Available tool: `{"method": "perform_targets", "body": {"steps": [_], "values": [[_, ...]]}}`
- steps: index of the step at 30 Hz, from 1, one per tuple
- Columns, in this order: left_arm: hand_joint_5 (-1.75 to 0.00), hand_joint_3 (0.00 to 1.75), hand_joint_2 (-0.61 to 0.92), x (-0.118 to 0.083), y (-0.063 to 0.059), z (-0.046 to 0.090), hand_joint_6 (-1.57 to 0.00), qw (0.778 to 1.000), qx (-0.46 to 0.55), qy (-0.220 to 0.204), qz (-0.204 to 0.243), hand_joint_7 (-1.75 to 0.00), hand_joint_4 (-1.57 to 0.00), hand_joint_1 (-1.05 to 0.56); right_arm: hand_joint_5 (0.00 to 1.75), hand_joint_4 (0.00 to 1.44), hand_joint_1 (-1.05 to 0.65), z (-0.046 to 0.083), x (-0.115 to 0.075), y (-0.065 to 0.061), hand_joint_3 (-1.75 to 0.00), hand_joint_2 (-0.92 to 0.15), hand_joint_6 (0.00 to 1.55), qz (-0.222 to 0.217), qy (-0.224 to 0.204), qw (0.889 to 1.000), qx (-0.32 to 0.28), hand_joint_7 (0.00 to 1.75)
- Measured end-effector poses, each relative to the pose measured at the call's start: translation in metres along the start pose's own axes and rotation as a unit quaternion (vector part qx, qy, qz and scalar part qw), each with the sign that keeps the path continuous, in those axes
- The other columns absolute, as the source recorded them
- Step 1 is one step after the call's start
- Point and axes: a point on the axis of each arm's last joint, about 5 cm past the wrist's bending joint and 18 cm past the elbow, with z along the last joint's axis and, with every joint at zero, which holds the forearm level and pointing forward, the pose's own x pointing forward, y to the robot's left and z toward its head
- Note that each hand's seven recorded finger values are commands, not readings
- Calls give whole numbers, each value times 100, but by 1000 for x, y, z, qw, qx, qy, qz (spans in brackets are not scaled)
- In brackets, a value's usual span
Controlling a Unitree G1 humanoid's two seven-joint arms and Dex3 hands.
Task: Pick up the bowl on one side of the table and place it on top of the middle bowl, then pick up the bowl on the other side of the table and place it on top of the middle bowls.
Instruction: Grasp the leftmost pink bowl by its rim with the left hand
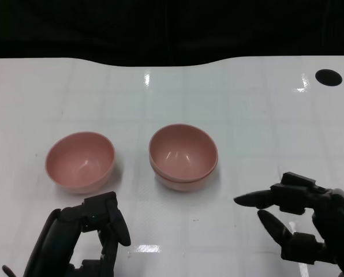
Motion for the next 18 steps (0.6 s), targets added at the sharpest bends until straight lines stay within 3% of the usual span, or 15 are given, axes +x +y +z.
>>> {"method": "perform_targets", "body": {"steps": [2, 3, 4, 6, 9, 12, 15, 18], "values": [[-170, 157, 25, 0, 0, 0, -86, 1000, 0, 0, 0, -152, -88, -3, 128, 78, 0, 0, 0, 1, -118, -47, 93, -3, -3, 1000, 4, 66], [-167, 156, 26, 0, 0, 0, -85, 1000, 0, 0, 1, -149, -87, -4, 148, 89, 1, 0, 0, 2, -138, -35, 97, -6, -3, 1000, 9, 87], [-166, 155, 27, 0, 1, 0, -85, 1000, 0, -2, 2, -148, -87, -4, 155, 92, 1, 0, -2, 2, -146, -30, 95, -11, -1, 1000, 16, 99], [-160, 149, 29, -2, 3, -1, -85, 1000, -3, -1, 8, -136, -86, -5, 170, 94, 2, -2, -7, 3, -163, -20, 90, -13, 14, 1000, 24, 124], [-143, 132, 37, -4, 4, -1, -85, 1000, -3, 2, 13, -106, -79, -5, 174, 97, 0, -5, -12, 4, -172, -14, 87, -10, 29, 999, 26, 142], [-128, 116, 44, -4, 3, -1, -80, 1000, -5, 5, 16, -84, -71, -7, 175, 98, -3, -5, -12, 6, -173, -13, 86, -13, 31, 999, 30, 147], [-112, 72, 64, -5, 3, -1, -75, 1000, -3, 11, 21, -48, -59, -12, 175, 98, -4, -5, -12, 7, -170, -16, 85, -8, 34, 999, 32, 152], [-98, 51, 72, -5, 5, 1, -72, 999, 24, 16, 20, -28, -52, -16, 175, 98, -3, -6, -12, 6, -169, -16, 84, -1, 36, 999, 32, 154]]}}
